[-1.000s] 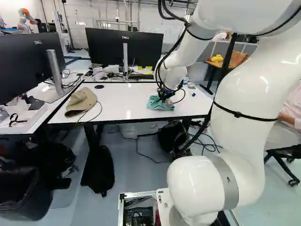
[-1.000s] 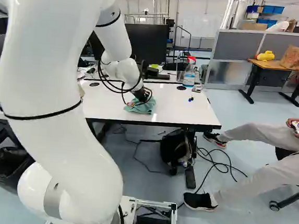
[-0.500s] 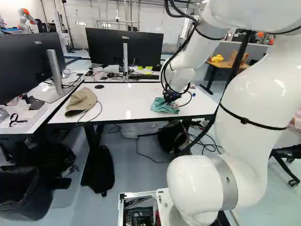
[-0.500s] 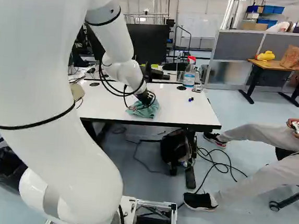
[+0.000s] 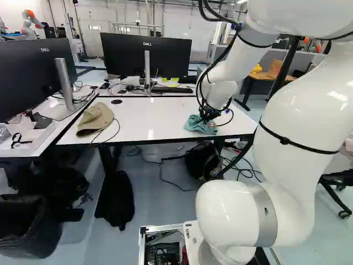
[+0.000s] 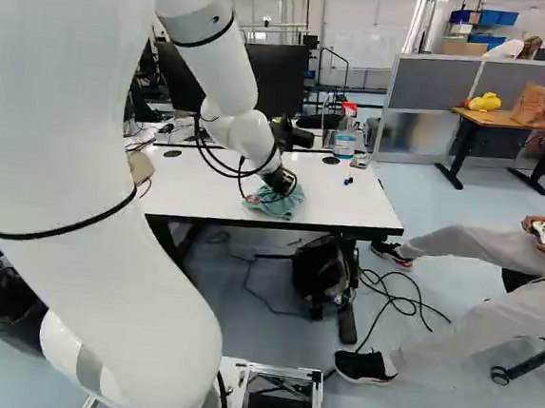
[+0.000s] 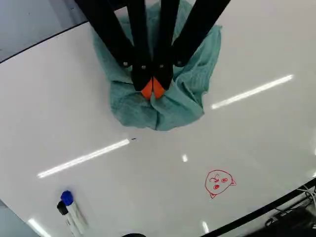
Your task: Clean the table with the green towel
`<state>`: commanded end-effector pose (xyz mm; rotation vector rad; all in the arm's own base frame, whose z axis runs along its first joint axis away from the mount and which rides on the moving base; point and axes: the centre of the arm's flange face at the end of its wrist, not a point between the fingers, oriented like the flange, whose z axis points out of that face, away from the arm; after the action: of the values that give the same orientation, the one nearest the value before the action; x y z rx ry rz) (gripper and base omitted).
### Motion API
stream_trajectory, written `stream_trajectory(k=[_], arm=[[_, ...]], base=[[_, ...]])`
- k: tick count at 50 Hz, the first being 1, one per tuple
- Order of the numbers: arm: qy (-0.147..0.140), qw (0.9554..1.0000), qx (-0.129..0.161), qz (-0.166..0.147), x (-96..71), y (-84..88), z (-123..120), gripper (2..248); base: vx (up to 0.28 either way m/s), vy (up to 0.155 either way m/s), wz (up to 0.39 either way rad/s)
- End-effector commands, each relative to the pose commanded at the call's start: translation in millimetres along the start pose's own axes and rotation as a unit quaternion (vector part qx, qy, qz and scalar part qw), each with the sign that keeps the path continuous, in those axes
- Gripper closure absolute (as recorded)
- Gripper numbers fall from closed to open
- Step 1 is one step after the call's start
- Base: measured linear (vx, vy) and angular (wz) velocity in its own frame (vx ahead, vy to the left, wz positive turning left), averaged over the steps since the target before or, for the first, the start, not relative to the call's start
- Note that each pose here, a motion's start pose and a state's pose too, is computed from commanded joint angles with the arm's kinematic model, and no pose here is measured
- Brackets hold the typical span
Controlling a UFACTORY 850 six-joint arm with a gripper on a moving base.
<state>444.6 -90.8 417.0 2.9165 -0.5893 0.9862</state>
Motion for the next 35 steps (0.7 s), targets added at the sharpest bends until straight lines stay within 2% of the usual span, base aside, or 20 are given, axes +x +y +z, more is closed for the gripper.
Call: stream_trajectory(k=[9,17,27,35], arm=[[0.002,0.9999,-0.007,0.010,9.9,9.7,6,227],[0.003,0.9999,-0.007,0.010,10.4,10.0,6,227],[0.010,0.9999,-0.005,0.010,12.6,8.9,-1,227],[0.019,0.9998,0.001,0.003,19.3,-0.2,-7,227]], base=[[0.000,0.000,0.000],[0.000,0.000,0.000],[0.000,0.000,0.000],[0.000,0.000,0.000]])
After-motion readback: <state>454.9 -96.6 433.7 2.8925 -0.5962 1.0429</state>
